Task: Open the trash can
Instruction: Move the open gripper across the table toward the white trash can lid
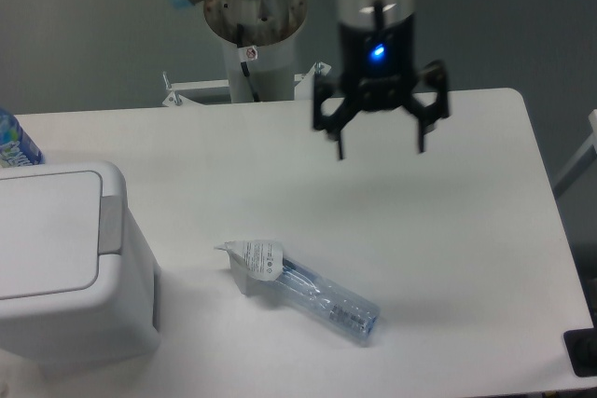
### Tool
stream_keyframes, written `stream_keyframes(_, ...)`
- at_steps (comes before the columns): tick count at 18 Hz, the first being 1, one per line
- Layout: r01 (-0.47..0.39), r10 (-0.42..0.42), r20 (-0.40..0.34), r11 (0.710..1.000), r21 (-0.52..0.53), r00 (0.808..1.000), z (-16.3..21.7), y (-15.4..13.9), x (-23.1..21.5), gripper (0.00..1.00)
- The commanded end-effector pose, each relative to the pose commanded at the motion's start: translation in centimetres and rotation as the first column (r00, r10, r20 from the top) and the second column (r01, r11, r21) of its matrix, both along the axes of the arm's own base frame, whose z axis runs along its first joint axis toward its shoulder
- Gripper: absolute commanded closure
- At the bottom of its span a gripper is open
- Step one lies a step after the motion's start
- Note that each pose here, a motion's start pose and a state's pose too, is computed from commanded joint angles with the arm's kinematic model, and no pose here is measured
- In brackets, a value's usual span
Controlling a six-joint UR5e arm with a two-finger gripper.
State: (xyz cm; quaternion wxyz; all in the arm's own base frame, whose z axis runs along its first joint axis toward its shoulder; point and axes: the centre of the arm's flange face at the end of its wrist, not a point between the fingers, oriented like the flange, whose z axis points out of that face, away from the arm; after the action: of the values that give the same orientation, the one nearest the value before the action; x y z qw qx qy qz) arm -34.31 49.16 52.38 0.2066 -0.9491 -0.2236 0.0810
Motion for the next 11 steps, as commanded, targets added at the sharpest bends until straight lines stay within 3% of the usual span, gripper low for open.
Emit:
stream_keyframes(6, -0.113, 0.109, 0.046, 0.987, 0.114, 0.993, -0.3, 4.5, 3.5, 0.0)
stream_keyframes(11, -0.17, 0.158, 0.104, 0.978, 0.121, 0.982, -1.3, 6.7, 6.5, 0.0)
